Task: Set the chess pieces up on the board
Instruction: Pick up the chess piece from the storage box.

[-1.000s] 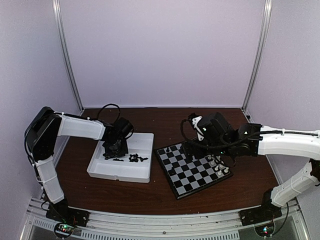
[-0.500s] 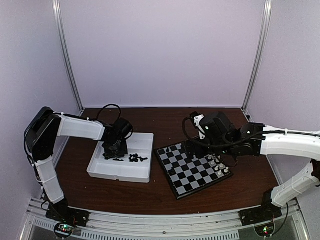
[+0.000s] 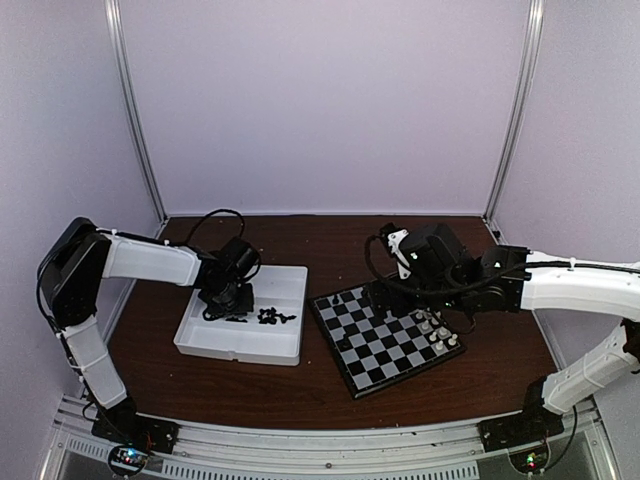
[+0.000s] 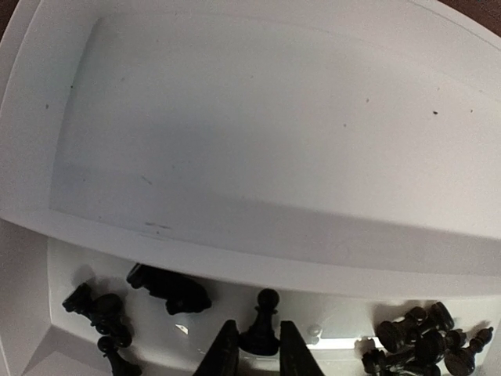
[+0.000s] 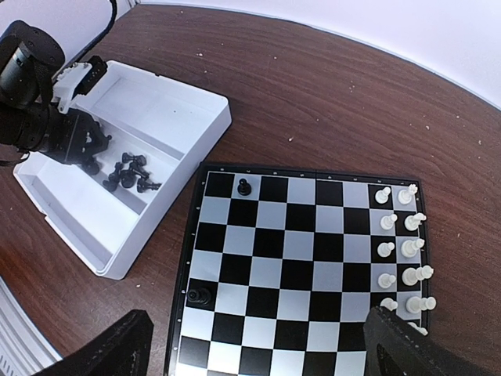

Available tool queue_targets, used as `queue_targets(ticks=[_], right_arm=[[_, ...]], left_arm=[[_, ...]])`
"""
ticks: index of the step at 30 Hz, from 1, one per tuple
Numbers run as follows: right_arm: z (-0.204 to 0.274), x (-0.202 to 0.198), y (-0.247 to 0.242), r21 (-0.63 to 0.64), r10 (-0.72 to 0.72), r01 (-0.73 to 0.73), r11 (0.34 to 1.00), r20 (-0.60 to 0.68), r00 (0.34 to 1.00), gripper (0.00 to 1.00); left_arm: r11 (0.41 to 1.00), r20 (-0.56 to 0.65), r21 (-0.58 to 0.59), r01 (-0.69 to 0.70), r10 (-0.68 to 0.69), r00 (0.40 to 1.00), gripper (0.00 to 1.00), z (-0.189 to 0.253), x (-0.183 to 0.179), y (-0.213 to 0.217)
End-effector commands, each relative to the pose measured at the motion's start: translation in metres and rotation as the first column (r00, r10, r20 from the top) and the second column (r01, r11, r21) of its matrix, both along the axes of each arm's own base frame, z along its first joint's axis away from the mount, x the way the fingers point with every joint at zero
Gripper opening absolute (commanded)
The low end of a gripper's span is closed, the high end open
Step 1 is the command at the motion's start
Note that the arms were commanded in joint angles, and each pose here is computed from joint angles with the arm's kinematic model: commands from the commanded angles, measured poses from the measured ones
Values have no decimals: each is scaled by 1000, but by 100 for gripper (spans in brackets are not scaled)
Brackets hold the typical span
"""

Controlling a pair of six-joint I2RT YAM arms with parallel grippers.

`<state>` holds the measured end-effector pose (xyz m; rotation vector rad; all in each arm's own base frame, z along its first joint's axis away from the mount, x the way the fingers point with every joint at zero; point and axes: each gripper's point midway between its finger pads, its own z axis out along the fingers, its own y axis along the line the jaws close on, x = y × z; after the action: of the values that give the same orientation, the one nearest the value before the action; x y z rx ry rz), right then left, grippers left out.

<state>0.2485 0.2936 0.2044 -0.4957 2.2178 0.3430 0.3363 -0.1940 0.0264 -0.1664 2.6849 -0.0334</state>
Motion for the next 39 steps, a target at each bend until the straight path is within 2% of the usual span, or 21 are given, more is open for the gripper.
queue_targets(ticks=[1, 11, 15, 18, 20, 25, 31, 39], right_arm=[[5, 1, 1, 37, -10, 10, 999, 2, 1000, 97], [3, -1, 14, 63, 24, -22, 998, -29, 999, 98], [-3, -3, 30, 99, 70, -60, 993, -103, 992, 98], [-6, 0, 42, 190, 97, -60, 980, -192, 977, 97], [-6, 4, 52, 282, 127, -54, 958, -247, 961, 95], [-2, 22, 76, 490, 204, -12, 872, -341, 918, 88], [-11, 42, 116, 542, 266, 9, 840, -426, 865, 80], [-18, 68, 154, 674, 332, 100, 732, -482, 811, 63]], left_arm=[[998, 41, -25, 56, -55, 998, 19, 12, 6, -5], [974, 142, -93, 206, -192, 971, 20, 41, 9, -24], [946, 174, -157, 284, -257, 951, 19, 51, 7, -41], [905, 241, -213, 367, -316, 918, 19, 61, 6, -56], [871, 279, -250, 424, -354, 893, 19, 66, 2, -66], [832, 304, -253, 494, -417, 857, 19, 68, 0, -76], [740, 393, -295, 605, -483, 783, 19, 76, -5, -97], [665, 445, -296, 686, -540, 715, 19, 76, -13, -107]])
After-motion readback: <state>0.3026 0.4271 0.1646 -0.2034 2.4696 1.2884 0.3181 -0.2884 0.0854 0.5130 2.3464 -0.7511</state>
